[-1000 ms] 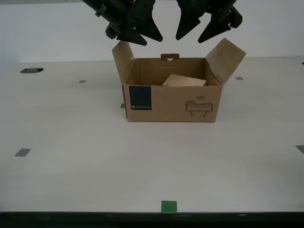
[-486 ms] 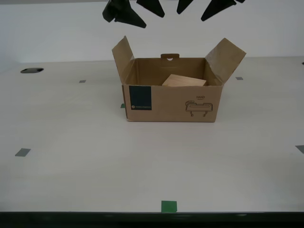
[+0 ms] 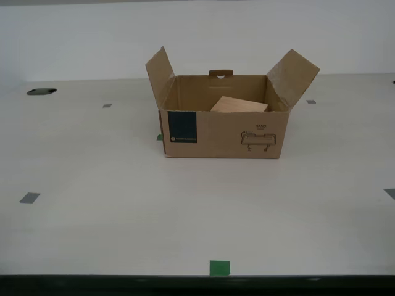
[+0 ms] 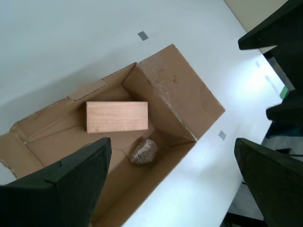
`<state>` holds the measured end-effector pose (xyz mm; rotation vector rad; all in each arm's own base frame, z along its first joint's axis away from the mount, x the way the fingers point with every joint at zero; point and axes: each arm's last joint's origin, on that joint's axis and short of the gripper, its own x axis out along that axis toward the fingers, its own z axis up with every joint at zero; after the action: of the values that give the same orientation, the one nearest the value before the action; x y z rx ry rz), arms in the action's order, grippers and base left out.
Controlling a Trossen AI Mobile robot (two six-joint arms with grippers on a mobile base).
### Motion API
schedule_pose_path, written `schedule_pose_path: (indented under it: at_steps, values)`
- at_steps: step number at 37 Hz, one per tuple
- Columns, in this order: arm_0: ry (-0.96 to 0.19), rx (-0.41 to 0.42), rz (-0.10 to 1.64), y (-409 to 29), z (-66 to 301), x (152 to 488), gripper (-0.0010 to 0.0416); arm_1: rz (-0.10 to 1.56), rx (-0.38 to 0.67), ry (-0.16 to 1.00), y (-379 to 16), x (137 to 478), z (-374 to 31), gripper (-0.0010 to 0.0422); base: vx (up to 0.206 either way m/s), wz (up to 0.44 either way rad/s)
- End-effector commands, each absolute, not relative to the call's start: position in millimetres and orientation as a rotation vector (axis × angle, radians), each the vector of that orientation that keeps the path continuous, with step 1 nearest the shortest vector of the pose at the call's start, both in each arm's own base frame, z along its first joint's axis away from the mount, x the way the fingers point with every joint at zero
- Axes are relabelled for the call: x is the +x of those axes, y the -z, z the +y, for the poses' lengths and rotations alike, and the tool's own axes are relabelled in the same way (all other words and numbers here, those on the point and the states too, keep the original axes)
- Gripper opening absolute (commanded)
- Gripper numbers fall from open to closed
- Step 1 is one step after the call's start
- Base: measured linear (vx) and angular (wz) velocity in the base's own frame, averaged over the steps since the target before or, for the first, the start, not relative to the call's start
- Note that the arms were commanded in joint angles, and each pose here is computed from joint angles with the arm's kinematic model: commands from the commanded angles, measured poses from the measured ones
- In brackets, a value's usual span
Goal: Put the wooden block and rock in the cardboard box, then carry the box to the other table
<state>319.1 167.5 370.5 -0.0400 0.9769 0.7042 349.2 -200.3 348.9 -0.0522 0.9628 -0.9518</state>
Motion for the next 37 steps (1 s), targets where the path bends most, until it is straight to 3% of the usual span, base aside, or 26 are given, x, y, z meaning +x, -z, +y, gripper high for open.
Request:
schedule_pose_path:
  at_steps: [1,12,19,37]
  values:
    - [-0.652,-0.060,0.978,-380.7,164.2,315.8,0.0392,0.969,-0.055,0.951,-361.3,345.6,-197.9,0.0355,0.000,0.000]
    - [-0.429,-0.116,0.993,-403.2,147.3,308.6,0.0392,1.010,-0.063,0.913,-367.2,344.5,-187.1,0.0355,0.000,0.000]
    - [-0.378,-0.097,1.034,-410.9,128.1,307.4,0.0391,1.032,-0.021,0.767,-364.0,351.9,-168.1,0.0355,0.000,0.000]
    - [-0.188,-0.007,1.165,-389.7,60.9,324.4,0.0387,1.052,-0.064,0.665,-358.3,368.5,-125.1,0.0355,0.000,0.000]
